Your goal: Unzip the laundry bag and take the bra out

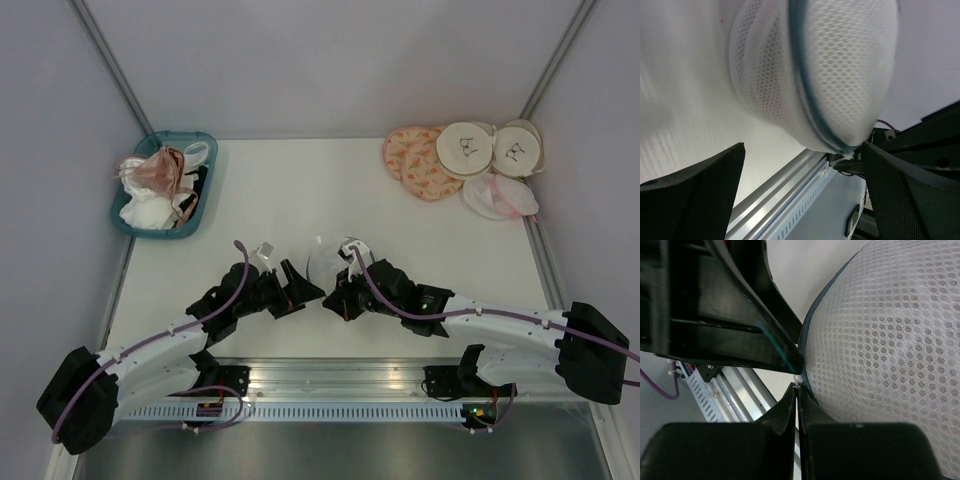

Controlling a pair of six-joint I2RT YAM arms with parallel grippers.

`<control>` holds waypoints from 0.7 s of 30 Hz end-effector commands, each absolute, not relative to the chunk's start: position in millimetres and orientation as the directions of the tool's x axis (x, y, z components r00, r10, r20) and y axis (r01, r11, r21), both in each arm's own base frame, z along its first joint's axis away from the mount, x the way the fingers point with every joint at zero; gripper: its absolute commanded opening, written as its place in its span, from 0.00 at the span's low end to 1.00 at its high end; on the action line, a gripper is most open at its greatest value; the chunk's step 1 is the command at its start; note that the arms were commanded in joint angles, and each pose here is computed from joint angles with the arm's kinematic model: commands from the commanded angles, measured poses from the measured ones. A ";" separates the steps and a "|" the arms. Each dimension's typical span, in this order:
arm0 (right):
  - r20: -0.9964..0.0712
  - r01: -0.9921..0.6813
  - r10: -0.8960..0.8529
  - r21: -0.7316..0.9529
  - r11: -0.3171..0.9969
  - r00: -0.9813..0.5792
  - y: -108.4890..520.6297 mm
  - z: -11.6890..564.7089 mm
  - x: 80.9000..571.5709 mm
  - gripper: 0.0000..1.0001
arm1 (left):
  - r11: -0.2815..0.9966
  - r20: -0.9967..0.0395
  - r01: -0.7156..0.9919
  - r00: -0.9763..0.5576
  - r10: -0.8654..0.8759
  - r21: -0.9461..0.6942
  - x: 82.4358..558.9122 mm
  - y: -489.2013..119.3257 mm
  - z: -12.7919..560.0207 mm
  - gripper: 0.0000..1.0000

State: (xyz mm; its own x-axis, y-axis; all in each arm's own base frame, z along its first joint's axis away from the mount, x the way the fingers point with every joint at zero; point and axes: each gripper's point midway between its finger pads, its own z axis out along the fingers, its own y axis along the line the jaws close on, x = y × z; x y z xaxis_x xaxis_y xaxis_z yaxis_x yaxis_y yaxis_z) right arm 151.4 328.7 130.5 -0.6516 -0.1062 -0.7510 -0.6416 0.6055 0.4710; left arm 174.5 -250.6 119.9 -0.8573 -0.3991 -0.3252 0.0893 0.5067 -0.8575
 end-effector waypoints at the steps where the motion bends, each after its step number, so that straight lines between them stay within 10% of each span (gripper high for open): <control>1: -0.774 -0.674 -0.052 0.513 0.532 -0.631 340.0 155.0 148.0 0.01 | 0.453 -0.253 0.023 -0.854 -0.455 -0.891 179.3 -261.8 117.5 0.99; 9: -0.773 -0.694 -0.087 0.508 0.510 -0.629 338.0 150.9 136.1 0.00 | 0.405 -0.265 0.050 -0.827 -0.495 -0.913 200.5 -285.0 139.2 0.83; 14: -0.769 -0.696 -0.124 0.482 0.532 -0.627 333.3 142.6 131.3 0.00 | 0.402 -0.267 0.042 -0.810 -0.523 -0.915 207.4 -284.7 140.4 0.29; 21: -0.736 -0.644 -0.186 0.405 0.649 -0.651 308.8 120.7 134.8 0.00 | 0.433 -0.287 0.042 -0.806 -0.518 -0.901 209.5 -282.7 138.1 0.26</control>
